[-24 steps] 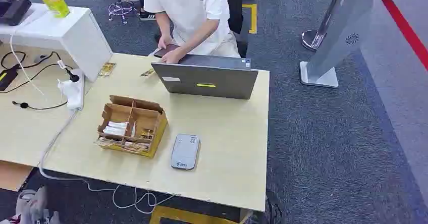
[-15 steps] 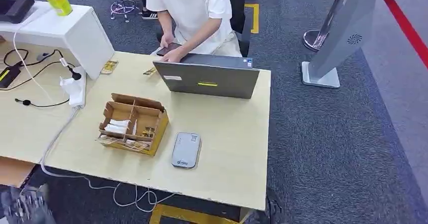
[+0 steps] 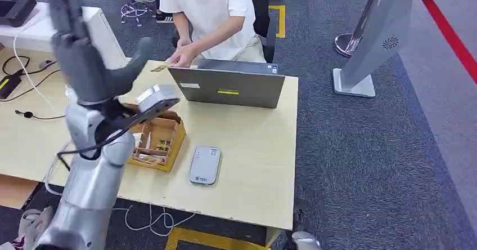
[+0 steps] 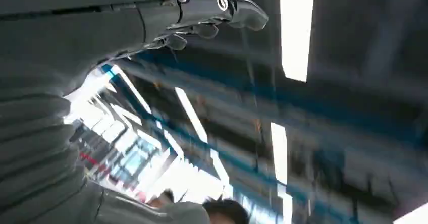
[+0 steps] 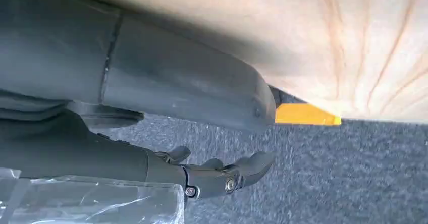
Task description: Pass the card to the sensor for recognition and then transmit it.
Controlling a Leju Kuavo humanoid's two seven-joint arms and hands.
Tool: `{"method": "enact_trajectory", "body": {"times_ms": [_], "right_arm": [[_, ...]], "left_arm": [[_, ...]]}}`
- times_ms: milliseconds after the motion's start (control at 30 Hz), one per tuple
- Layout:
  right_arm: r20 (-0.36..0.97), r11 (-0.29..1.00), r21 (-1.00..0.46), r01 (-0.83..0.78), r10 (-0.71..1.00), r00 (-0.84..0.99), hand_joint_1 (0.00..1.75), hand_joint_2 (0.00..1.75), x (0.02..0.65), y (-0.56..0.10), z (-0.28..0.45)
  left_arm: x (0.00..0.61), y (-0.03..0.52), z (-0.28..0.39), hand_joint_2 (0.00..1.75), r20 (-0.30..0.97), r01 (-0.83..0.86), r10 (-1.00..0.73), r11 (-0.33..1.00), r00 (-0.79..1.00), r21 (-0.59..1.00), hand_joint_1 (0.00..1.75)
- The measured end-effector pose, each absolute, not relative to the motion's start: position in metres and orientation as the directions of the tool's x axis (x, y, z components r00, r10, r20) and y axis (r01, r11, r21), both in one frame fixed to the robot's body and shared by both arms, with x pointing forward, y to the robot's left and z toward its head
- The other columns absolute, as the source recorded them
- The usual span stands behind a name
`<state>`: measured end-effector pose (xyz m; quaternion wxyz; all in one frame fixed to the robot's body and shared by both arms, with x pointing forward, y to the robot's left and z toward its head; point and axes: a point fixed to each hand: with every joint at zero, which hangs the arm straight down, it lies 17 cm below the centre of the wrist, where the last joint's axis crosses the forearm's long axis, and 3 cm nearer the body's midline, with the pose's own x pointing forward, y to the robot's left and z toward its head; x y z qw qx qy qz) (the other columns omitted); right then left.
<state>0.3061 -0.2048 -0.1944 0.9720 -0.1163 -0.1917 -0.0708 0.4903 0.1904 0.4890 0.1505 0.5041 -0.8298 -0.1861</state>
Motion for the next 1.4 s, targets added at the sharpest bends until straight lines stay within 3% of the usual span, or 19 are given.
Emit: {"method": "enact_trajectory", "body": {"times_ms": [67, 200, 767, 833, 1400], "right_arm": [[0.383, 0.963, -0.200, 0.183, -0.095, 0.919, 0.00, 0.00, 0.306, -0.202, -0.194], [0.368, 0.964, -0.196, 0.180, -0.098, 0.925, 0.00, 0.00, 0.304, -0.199, -0.194], [0.352, 0.965, -0.191, 0.182, -0.105, 0.930, 0.00, 0.00, 0.303, -0.197, -0.194], [0.354, 0.965, -0.191, 0.182, -0.105, 0.929, 0.00, 0.00, 0.303, -0.197, -0.194], [0.353, 0.965, -0.193, 0.180, -0.103, 0.930, 0.00, 0.00, 0.303, -0.198, -0.194]], "left_arm": [[0.532, 0.154, 0.471, 1.75, 0.036, -0.687, -0.891, 0.373, -0.452, 0.623, 0.00], [0.571, 0.127, 0.455, 1.75, -0.009, -0.630, -0.907, 0.286, -0.422, 0.722, 0.00], [0.612, 0.112, 0.404, 1.75, -0.038, -0.517, -0.923, 0.180, -0.382, 0.837, 0.00], [0.613, 0.112, 0.401, 1.75, -0.038, -0.510, -0.924, 0.176, -0.381, 0.842, 1.75], [0.617, 0.110, 0.389, 1.75, -0.024, -0.473, -0.919, 0.180, -0.394, 0.862, 1.75]]}}
